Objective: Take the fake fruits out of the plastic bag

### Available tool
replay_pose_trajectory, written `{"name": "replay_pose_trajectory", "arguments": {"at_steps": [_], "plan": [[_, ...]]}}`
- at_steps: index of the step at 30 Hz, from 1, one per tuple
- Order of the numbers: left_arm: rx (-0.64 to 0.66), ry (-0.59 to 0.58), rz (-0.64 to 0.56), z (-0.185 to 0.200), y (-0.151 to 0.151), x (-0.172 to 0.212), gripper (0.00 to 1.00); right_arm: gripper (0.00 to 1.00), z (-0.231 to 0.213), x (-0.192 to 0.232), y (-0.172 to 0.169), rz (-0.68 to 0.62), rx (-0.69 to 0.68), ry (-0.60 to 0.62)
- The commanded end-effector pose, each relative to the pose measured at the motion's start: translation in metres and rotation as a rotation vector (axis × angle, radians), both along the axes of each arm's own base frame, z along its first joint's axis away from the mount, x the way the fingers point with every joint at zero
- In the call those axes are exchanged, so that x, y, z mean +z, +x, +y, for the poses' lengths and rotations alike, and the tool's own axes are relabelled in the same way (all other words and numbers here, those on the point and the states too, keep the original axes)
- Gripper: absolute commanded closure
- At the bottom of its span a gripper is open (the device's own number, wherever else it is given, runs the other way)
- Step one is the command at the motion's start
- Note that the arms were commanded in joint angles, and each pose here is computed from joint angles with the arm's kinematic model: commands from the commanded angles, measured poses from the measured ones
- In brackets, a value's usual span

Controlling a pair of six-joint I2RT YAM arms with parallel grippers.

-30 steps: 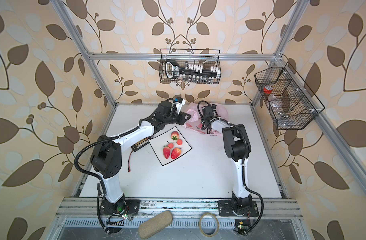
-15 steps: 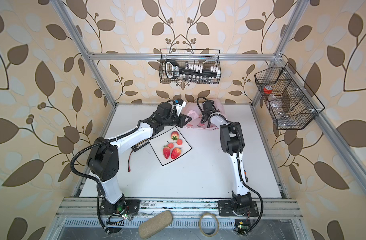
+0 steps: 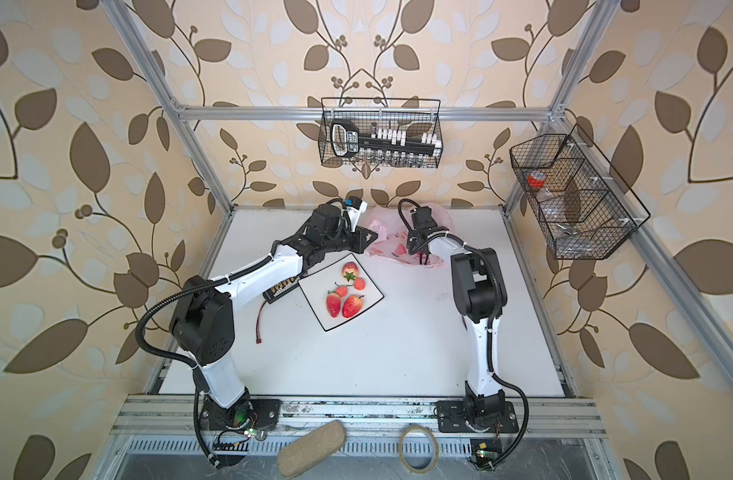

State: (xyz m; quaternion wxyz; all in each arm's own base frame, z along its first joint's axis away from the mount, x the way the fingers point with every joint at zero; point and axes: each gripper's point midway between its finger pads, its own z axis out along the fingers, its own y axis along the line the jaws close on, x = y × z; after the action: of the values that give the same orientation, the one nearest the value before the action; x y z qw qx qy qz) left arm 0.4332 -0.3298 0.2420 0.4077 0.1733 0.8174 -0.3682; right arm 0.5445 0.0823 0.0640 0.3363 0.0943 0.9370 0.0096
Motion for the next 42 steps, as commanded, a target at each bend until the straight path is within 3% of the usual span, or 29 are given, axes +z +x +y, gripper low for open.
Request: {"name": "replay_pose_trajectory", "arguments": {"at_steps": [1, 14, 21, 27, 34, 42], "plan": [[0.045, -0.015, -0.053, 0.01, 0.015, 0.023, 1.0, 0.58, 0.025, 0.033, -0.009, -0.076, 0.083, 0.132], [0.062, -0.023, -0.035, 0.013, 0.044, 0.015, 1.0, 0.61, 0.056, 0.096, -0.055, -0.167, 0.253, 0.316], [0.053, -0.014, -0.026, 0.021, 0.053, 0.008, 1.0, 0.61, 0.067, 0.154, -0.075, -0.299, 0.358, 0.357], [0.04, -0.013, -0.023, 0.028, 0.059, 0.008, 1.0, 0.6, 0.098, 0.189, -0.111, -0.381, 0.534, 0.336], [0.017, -0.022, 0.001, 0.034, 0.067, 0.007, 1.0, 0.6, 0.162, 0.17, -0.16, -0.372, 0.72, 0.275], [0.029, -0.027, 0.005, 0.045, 0.074, 0.01, 1.0, 0.61, 0.238, 0.114, -0.168, -0.316, 0.789, 0.229]]}}
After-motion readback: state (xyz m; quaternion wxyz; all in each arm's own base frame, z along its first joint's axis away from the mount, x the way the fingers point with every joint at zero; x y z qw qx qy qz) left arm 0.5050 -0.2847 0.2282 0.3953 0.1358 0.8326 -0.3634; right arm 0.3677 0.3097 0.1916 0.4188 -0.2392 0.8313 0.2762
